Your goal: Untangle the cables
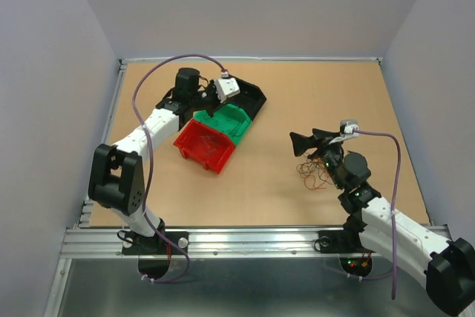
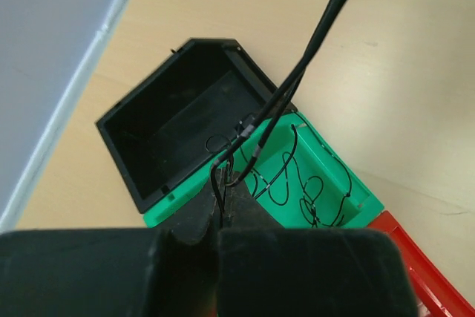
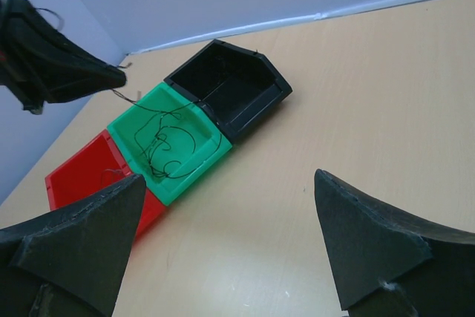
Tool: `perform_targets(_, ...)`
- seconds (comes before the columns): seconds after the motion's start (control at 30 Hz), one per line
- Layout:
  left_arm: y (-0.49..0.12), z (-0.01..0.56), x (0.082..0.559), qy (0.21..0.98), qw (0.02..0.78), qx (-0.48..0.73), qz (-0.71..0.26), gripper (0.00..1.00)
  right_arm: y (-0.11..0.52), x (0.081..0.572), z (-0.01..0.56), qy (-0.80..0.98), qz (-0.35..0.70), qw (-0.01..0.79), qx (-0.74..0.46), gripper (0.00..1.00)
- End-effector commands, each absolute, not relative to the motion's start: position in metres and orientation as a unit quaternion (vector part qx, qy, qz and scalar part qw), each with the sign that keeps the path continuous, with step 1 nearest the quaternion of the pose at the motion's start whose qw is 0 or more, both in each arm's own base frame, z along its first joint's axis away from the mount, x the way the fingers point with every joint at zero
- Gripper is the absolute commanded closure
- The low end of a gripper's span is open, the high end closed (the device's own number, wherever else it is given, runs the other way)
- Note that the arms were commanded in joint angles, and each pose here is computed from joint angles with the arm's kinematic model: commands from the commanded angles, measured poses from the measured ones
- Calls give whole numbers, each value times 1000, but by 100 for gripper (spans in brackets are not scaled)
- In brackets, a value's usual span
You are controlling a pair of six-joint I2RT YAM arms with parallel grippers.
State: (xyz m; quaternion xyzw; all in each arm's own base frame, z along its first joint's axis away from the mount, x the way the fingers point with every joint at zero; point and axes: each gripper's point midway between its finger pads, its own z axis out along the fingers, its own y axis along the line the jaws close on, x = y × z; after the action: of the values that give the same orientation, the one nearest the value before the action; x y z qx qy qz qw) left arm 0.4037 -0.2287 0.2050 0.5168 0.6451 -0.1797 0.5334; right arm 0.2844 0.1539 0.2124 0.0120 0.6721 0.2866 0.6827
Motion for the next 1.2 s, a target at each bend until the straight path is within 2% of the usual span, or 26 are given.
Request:
perform_targets(0.0,-234,161,412,689,468,533,-146,100,157,285,221,659,295,692,2,0)
perform_targets(0.27,-227,62,440,775,338,534,-25,100,157,286,220,663,290,690,-1,0)
perform_targets(0.4,-217,38,452,797,310,519,10,100,158,286,219,664,290,689,-3,0)
perform_targets(0.57,-213,38,457,801,313,510,25,100,157,286,220,663,288,691,-3,0)
perform_targets(0.63,-215,48,459,797,329,506,25,94,157,286,219,664,288,690,-4,0)
perform_targets(0.67,-215,55,457,796,338,501,23,84,157,286,220,663,288,691,-2,0)
perform_targets(0.77,-214,76,457,796,362,484,25,64,157,287,218,666,288,689,-1,0)
perform_targets(0.8,-213,82,457,797,367,480,25,61,157,286,218,666,288,688,2,0)
perform_targets(1.0,-203,114,456,806,390,443,45,48,143,292,209,698,257,668,45,0)
perform_targets(1.17,-198,121,445,829,371,414,49,44,100,298,201,719,173,657,148,0)
